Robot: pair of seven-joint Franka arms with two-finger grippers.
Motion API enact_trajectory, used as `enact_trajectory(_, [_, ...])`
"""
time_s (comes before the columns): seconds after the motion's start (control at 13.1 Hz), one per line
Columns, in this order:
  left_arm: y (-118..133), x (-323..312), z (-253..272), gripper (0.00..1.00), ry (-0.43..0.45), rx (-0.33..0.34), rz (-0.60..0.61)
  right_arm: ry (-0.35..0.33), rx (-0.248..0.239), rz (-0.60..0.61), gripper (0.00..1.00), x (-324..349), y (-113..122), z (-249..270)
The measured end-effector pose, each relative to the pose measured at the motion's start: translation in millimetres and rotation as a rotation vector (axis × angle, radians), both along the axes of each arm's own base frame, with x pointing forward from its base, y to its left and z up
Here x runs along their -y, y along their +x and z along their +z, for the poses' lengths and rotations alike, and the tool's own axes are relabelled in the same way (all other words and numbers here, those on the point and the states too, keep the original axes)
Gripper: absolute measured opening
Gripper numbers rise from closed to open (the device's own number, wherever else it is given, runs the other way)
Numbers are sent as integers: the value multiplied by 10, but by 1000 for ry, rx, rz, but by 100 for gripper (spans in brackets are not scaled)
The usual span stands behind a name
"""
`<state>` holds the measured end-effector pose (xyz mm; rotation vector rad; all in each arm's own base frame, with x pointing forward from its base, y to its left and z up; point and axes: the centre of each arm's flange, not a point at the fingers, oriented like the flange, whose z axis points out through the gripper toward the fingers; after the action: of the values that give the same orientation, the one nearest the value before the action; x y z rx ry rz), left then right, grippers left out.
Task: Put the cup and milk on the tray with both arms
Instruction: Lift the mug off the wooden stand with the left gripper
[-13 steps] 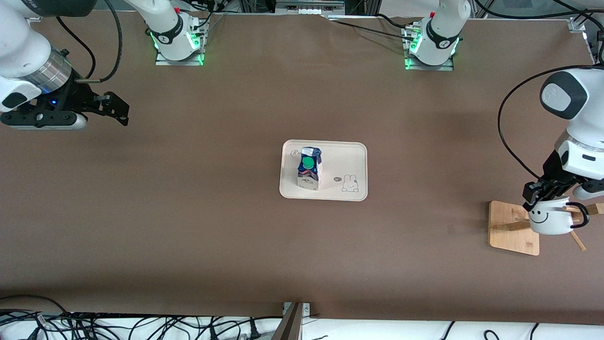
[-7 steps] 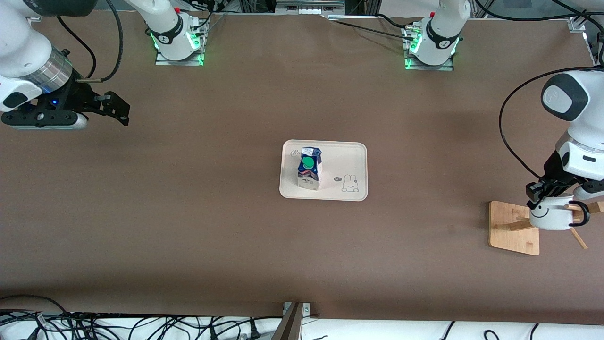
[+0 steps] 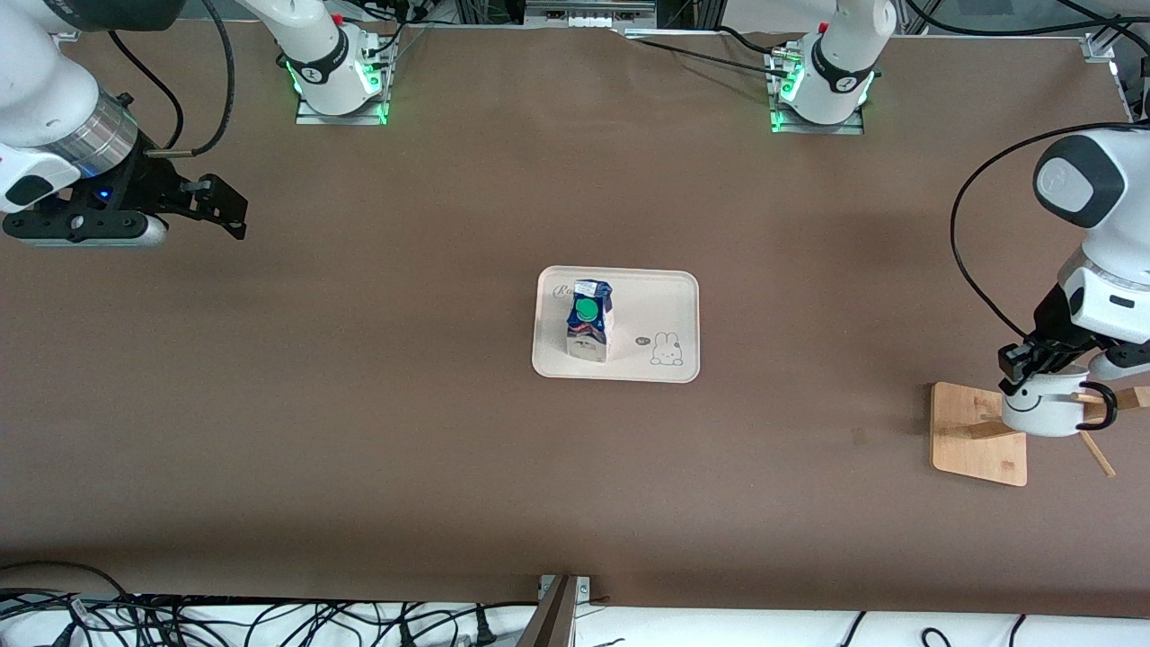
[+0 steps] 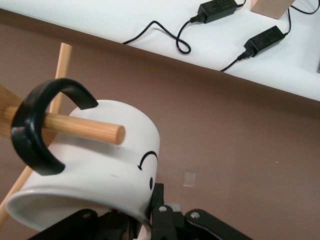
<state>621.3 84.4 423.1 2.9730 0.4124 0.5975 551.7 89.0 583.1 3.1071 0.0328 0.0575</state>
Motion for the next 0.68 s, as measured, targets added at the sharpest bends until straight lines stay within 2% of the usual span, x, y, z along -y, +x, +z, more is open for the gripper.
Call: enact_trajectory(0.68, [-91,1195,665,10,22,-93,-236,0,2,0,100,-1,2,3])
